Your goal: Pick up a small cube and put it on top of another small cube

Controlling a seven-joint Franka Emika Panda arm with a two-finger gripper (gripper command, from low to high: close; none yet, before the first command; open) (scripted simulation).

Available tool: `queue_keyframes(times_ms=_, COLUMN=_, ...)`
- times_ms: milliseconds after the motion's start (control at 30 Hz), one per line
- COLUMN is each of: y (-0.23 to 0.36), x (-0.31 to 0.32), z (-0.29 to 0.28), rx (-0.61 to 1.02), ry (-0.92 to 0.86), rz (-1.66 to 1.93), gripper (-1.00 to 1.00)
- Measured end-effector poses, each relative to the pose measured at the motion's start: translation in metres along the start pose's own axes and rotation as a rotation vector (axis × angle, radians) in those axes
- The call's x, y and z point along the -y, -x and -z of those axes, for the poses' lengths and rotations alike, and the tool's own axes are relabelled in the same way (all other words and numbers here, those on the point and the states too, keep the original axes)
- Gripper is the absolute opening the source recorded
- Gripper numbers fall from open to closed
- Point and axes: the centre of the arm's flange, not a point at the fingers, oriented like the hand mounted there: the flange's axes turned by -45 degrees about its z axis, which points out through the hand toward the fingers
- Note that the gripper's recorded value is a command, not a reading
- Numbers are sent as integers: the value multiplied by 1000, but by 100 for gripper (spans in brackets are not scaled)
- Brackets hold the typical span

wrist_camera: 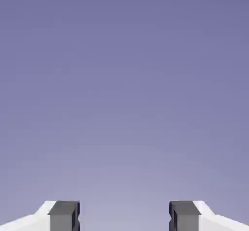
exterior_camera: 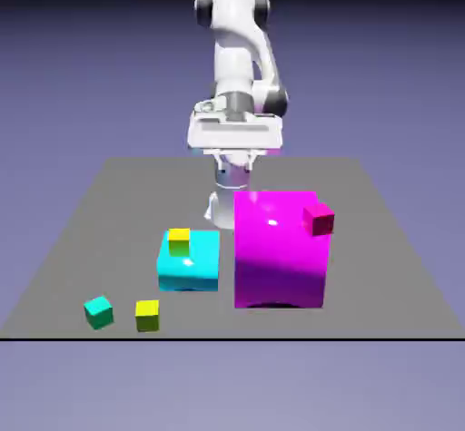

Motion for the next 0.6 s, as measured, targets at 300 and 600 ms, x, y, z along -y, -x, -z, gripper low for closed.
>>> queue_keyframes(times_ms=300, y=6, x=-63, z=-96, rx=281, ry=5, rz=12, gripper=0)
queue_keyframes(times_ms=600, y=48, x=-133, z=-189, rx=555, ry=-16, rz=27, gripper=0)
